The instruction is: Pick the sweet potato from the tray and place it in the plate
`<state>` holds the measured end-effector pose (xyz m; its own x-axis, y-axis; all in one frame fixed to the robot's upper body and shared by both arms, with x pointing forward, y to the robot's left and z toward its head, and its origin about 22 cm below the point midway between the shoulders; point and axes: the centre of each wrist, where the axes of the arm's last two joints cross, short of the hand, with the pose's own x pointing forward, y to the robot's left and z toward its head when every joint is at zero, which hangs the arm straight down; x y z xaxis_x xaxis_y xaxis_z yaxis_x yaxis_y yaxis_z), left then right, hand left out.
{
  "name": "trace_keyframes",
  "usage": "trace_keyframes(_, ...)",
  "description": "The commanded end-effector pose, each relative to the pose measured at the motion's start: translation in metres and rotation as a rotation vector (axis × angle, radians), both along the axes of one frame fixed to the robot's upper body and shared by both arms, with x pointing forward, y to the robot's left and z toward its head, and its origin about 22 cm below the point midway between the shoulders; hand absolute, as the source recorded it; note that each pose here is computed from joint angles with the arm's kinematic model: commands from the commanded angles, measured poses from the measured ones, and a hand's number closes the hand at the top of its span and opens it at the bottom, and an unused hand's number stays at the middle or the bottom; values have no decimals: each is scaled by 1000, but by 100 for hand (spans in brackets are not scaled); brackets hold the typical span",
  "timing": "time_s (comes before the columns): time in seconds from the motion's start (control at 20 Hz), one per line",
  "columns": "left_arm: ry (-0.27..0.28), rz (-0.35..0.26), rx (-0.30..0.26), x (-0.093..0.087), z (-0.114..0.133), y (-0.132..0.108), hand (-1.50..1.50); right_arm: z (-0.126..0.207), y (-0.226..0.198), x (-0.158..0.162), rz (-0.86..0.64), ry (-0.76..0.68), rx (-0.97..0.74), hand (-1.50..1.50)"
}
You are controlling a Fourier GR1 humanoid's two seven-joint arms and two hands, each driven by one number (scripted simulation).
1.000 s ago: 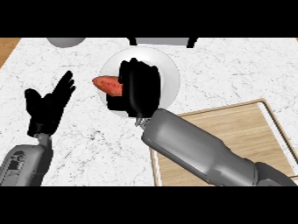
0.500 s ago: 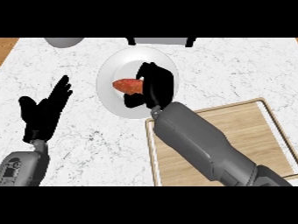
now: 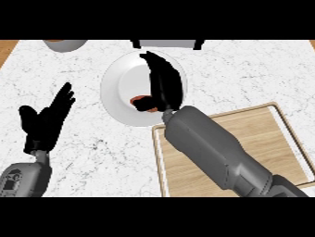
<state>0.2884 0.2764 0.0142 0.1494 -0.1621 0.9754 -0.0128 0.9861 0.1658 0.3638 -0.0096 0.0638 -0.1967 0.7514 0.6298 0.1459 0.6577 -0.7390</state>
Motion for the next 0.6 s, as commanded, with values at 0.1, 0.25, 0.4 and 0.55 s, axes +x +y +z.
trace_keyframes(0.1, 16, 2, 8, 8, 0, -1, 0, 42, 19, -19, 185, -175, 248, -150)
trace_keyframes(0.25, 18, 32, 17, -7, 2, 5, 0, 47, 4, -15, 123, -129, 403, -150)
trace_keyframes(0.4, -2, 25, -2, -10, -10, 15, 0, 58, 7, -26, 135, 35, 533, -150)
trace_keyframes(0.55, 11, 23, -1, 2, -3, 8, 0, 48, -17, -13, 172, 100, 634, -150)
